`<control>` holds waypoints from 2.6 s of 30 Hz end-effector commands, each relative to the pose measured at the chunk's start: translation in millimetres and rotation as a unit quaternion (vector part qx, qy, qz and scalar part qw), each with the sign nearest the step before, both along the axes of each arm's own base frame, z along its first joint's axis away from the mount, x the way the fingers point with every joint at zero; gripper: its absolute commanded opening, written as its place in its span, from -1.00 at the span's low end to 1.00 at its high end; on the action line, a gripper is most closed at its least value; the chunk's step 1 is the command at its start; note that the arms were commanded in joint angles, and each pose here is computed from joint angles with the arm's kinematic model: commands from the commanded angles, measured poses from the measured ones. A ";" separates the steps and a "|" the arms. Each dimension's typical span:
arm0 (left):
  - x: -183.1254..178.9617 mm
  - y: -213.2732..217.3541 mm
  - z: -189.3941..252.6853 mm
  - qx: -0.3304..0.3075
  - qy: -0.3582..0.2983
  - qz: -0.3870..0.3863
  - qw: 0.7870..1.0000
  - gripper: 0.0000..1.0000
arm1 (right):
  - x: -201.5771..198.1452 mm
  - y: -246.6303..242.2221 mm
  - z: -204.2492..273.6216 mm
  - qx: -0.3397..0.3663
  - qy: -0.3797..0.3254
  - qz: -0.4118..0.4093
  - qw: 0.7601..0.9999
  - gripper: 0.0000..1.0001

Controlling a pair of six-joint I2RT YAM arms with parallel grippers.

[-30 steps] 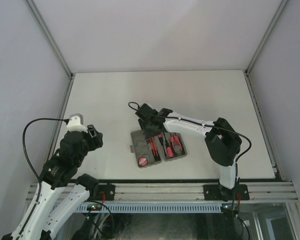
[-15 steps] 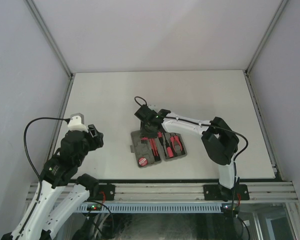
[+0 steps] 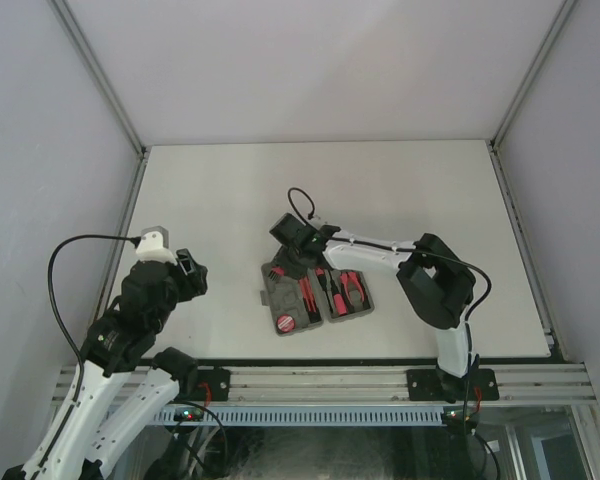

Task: Sort the tools into containers
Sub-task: Place the wrench in the storage box.

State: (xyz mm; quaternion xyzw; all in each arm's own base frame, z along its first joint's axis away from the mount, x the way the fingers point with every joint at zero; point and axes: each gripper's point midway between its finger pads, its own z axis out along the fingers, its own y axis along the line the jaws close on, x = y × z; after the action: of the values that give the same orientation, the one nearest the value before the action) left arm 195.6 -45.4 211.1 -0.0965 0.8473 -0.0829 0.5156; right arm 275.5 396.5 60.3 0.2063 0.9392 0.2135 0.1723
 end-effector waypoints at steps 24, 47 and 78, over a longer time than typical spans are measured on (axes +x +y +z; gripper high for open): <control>6.2 -10.0 11.2 -0.019 -0.016 -0.015 1.000 0.24 | 12.3 -8.2 -21.0 0.017 0.017 -0.274 0.962 -0.26; 8.3 -11.2 8.6 -0.015 -0.010 -0.017 1.000 0.24 | 20.4 8.7 32.7 0.067 -0.074 -0.143 0.985 -0.11; 12.9 -48.8 -1.5 -0.055 0.027 -0.090 0.994 0.25 | -13.9 -110.6 53.2 -0.099 -0.214 0.212 0.949 -0.11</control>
State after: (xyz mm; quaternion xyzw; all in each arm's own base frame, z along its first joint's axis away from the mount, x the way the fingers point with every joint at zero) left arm 202.7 -69.0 201.8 -0.0665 0.8648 -0.1154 0.4841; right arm 263.9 315.8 101.2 -0.0483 0.9267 0.2092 0.3085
